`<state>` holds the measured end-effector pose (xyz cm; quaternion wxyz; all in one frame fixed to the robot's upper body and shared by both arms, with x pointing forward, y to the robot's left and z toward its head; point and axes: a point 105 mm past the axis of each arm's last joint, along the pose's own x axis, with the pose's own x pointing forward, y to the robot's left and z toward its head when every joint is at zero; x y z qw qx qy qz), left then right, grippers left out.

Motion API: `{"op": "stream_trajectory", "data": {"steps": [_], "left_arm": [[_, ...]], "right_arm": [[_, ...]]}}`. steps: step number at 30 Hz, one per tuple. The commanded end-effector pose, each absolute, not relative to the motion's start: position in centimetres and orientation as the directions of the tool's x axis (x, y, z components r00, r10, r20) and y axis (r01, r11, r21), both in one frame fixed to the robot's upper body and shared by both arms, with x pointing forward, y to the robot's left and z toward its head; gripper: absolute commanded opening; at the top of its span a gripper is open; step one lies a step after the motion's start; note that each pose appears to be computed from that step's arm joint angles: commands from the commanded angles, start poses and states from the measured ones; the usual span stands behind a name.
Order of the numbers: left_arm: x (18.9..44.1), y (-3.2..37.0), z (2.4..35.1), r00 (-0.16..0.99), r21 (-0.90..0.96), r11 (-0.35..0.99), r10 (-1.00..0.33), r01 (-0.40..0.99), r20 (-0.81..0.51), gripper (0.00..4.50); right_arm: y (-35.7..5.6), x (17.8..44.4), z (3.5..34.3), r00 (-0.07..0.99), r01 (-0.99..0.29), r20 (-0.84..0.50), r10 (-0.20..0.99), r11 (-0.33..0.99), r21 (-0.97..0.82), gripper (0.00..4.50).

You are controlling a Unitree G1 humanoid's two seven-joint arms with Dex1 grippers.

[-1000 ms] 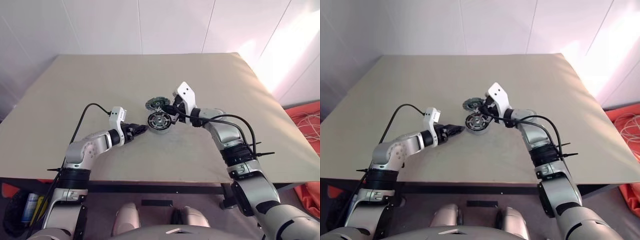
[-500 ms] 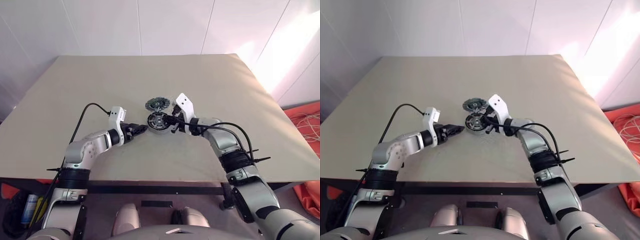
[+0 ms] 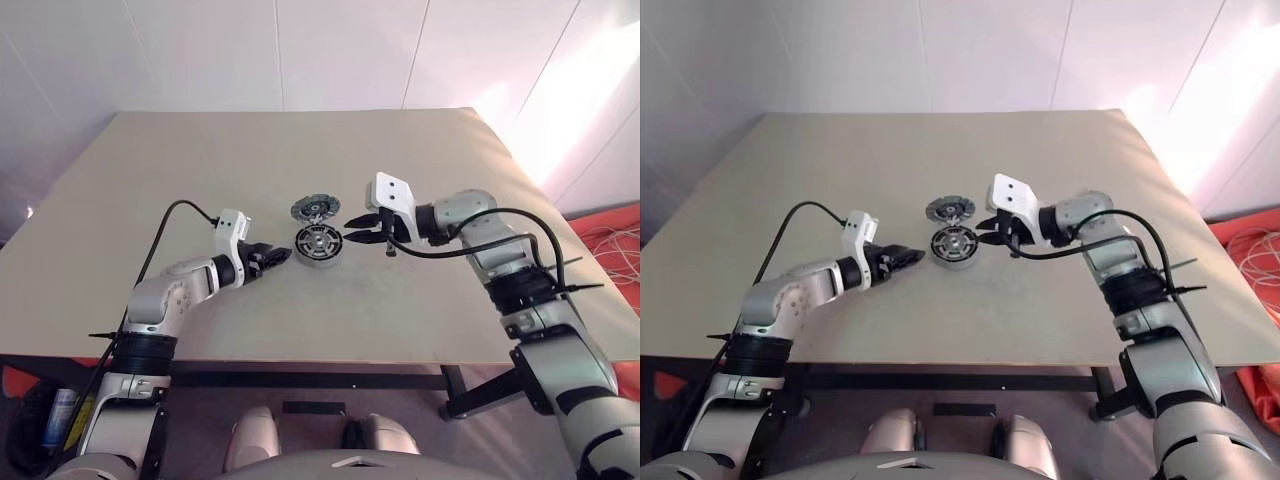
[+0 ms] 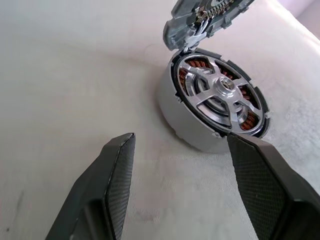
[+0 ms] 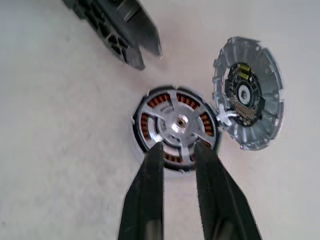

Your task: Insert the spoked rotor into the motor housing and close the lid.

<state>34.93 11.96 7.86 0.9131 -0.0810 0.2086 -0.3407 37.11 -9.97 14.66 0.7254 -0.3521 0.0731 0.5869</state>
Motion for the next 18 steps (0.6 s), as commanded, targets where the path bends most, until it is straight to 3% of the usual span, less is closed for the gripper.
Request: {"op": "stream_trajectory", "data": {"steps": [1,2,7,13,18], "left_arm": [[35.7,11.0,10.3,0.688,-0.106,0.734,-0.669,0.671,-0.283,3.11],[35.7,10.6,10.7,0.683,-0.085,0.724,-0.678,0.685,-0.272,3.11],[36.1,9.5,12.1,0.676,-0.036,0.701,-0.699,0.713,-0.232,3.11],[36.1,9.7,11.6,0.686,-0.03,0.712,-0.686,0.702,-0.242,3.11],[35.9,9.9,11.1,0.696,-0.033,0.725,-0.672,0.688,-0.252,3.11]], "right_arm": [[-9.3,37.9,16.3,0.264,-0.852,-0.577,0.773,-0.093,-0.515,2.32],[-9.2,37.9,16.3,0.238,-0.849,-0.611,0.755,-0.144,-0.509,2.61],[-8.7,38.3,14.9,0.162,-0.807,-0.765,0.623,-0.362,-0.466,2.61],[-8.6,37.5,12.0,0.075,-0.723,-0.9,0.429,-0.598,-0.346,2.61],[-8.5,37.5,11.6,0.065,-0.679,-0.937,0.344,-0.672,-0.294,2.61]]}}
